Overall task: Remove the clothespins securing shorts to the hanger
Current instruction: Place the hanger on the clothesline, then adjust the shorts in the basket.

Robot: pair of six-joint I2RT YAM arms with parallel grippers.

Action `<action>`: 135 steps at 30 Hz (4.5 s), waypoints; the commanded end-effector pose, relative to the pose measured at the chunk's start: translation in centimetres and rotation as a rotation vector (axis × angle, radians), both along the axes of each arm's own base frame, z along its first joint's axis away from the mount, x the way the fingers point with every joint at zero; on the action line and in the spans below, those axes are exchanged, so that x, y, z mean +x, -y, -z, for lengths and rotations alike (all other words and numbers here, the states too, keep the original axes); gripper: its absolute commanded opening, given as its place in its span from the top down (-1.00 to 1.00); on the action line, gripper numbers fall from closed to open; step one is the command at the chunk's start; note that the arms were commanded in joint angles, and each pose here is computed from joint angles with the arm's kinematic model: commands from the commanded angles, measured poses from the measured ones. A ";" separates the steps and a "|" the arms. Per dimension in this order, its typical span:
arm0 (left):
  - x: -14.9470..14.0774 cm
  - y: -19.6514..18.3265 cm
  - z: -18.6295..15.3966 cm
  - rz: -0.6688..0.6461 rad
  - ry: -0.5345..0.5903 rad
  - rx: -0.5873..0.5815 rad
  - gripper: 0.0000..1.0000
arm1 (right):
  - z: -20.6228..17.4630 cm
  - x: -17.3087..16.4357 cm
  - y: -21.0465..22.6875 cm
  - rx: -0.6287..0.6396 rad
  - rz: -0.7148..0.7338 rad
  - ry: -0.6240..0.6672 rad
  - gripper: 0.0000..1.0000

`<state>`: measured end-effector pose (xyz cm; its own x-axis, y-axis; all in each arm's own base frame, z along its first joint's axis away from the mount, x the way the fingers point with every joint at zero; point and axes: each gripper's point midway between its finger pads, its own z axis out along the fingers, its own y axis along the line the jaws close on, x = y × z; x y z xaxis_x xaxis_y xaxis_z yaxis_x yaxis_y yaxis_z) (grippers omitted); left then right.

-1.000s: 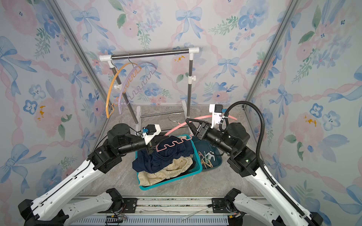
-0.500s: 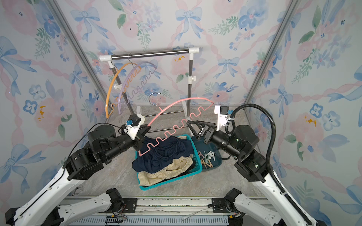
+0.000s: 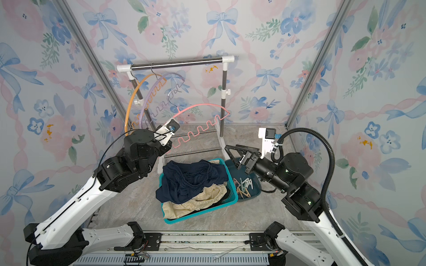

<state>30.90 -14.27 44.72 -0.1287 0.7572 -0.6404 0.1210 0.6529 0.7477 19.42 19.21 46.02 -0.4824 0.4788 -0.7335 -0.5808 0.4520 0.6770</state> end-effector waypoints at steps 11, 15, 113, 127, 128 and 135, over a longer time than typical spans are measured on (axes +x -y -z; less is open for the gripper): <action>2.1 -5.4 -7.7 -0.223 0.123 0.181 1.00 | 2.2 -0.4 2.2 -0.042 0.088 -0.014 -0.84; 3.3 -5.9 -8.6 -0.273 0.121 0.228 1.00 | 2.5 -0.3 2.1 -0.038 0.083 -0.017 -0.84; -7.6 0.8 14.4 -0.017 -0.226 -0.636 -0.76 | 14.6 3.0 4.1 -0.628 0.269 -0.162 -0.83; -6.4 -3.1 22.5 -0.164 -0.457 -0.835 -0.96 | 16.1 3.6 4.1 -0.667 0.296 -0.196 -0.99; -6.1 -2.6 22.4 -0.140 -0.471 -0.855 -0.96 | 16.2 3.7 4.0 -0.665 0.293 -0.198 -0.99; -3.7 -0.7 22.5 -0.036 -0.534 -0.979 -0.96 | 16.7 4.0 3.3 -0.658 0.276 -0.210 -1.00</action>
